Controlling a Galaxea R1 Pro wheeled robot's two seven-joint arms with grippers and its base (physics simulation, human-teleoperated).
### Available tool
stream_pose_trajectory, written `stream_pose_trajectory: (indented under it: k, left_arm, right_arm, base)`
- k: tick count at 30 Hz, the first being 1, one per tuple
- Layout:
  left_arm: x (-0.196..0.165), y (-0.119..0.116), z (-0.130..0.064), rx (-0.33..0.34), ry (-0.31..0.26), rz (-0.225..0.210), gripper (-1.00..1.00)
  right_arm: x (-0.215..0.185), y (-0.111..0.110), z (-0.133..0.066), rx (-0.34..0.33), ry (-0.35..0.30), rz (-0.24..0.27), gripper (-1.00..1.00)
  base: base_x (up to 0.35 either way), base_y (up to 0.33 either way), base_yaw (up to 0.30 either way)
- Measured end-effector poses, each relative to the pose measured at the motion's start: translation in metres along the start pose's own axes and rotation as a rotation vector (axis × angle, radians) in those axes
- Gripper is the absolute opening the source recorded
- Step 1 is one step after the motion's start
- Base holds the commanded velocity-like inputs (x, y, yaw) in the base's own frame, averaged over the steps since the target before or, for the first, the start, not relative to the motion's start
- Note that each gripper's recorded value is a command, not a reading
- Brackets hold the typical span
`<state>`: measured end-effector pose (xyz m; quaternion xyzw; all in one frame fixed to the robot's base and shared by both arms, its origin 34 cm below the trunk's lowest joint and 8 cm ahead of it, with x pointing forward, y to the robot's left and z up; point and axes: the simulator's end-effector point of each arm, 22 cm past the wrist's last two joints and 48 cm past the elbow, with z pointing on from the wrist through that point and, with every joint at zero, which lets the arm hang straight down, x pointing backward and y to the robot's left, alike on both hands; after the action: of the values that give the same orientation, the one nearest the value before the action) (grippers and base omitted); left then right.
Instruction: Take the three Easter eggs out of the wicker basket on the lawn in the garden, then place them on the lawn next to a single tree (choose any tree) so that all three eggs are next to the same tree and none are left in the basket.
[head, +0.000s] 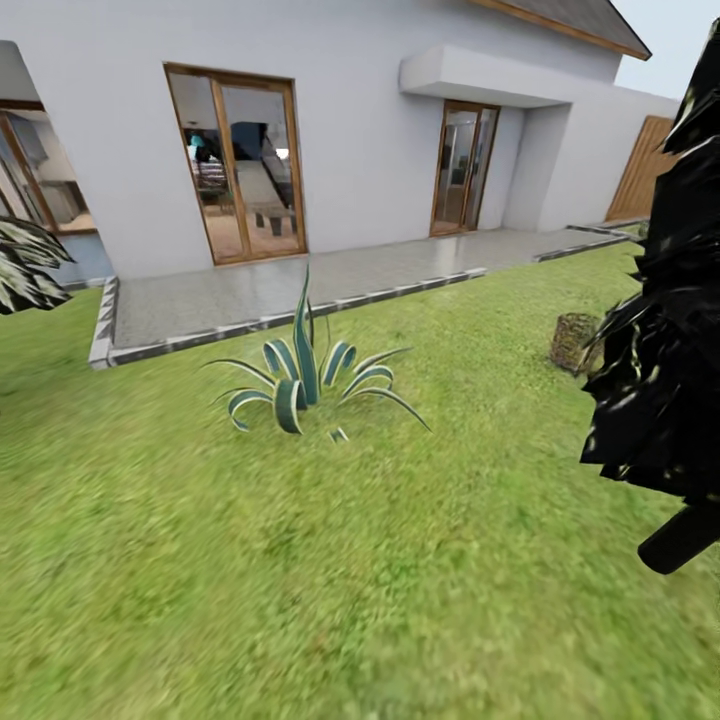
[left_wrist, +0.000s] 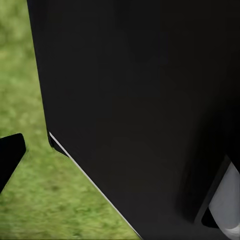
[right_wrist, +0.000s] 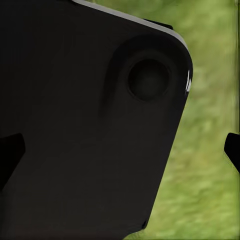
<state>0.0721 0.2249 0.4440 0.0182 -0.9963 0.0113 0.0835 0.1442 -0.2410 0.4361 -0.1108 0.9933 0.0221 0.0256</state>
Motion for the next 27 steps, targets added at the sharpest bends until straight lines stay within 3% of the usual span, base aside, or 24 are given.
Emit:
stream_pose_trajectory:
  k: [6, 27]
  left_arm:
    - [0.0, 0.0, 0.0, 0.0, 0.0, 0.0, 1.0]
    - [0.0001, 0.0, 0.0, 0.0, 0.0, 0.0, 1.0]
  right_arm:
    - [0.0, 0.0, 0.0, 0.0, 0.0, 0.0, 1.0]
    - [-0.0003, 0.0009, 0.0, -0.002, 0.0, -0.002, 1.0]
  base:
    - [0.34, 0.0, -0.132]
    - [0.34, 0.0, 0.009]
